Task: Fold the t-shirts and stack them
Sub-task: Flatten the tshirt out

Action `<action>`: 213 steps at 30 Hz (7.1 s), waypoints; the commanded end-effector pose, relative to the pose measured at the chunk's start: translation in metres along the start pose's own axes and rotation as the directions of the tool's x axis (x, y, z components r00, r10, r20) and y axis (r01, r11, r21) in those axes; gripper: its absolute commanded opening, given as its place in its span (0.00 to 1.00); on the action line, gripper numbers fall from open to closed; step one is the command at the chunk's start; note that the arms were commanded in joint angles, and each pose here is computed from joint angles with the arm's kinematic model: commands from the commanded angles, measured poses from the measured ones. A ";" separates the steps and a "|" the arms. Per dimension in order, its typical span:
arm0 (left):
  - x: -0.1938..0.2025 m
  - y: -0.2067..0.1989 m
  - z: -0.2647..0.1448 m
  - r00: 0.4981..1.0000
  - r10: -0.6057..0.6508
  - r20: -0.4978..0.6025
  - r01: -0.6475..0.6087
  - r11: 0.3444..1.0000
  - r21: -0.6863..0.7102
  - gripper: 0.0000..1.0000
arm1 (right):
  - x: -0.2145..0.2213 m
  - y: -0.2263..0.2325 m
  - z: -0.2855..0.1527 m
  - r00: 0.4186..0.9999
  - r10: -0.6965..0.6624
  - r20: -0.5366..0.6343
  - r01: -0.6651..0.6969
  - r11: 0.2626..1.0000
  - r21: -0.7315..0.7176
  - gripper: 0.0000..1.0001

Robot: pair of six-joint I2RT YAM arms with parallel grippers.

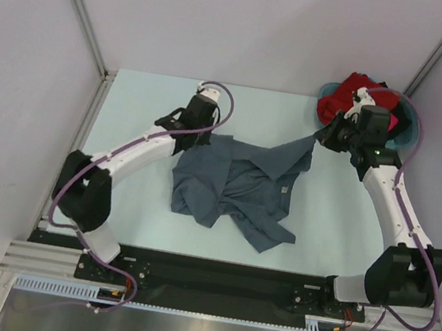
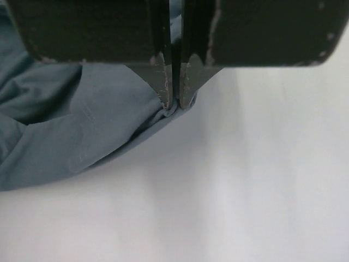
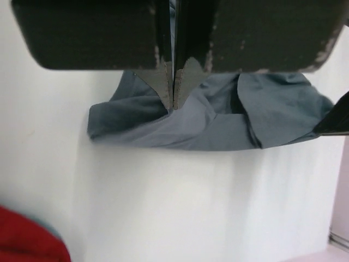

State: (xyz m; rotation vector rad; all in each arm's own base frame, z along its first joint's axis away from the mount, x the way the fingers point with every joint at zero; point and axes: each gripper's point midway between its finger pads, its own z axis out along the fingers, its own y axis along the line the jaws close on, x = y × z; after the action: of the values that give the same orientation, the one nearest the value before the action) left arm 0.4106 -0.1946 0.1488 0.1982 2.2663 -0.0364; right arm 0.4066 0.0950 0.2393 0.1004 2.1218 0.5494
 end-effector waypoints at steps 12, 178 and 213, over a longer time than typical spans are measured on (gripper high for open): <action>-0.083 0.042 -0.160 0.954 -0.076 0.290 0.065 0.997 0.046 0.00 | -0.080 0.048 -0.098 0.964 -0.117 0.239 0.125 0.992 -0.017 0.00; 0.125 -0.108 -0.013 0.979 0.156 -0.132 -0.140 0.982 0.125 0.39 | -0.041 -0.044 0.005 0.989 -0.064 0.130 0.046 0.989 0.138 0.00; 0.106 -0.006 -0.040 0.991 0.098 -0.090 -0.124 0.923 -0.365 0.00 | -0.036 -0.042 0.006 0.992 -0.057 0.114 0.044 0.992 0.115 0.00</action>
State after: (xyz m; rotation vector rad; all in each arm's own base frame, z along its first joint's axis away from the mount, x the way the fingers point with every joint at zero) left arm 0.2998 -0.2059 0.0436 0.3337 2.3727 0.4341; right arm 0.4350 0.0496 0.2220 0.1657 2.0994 0.3766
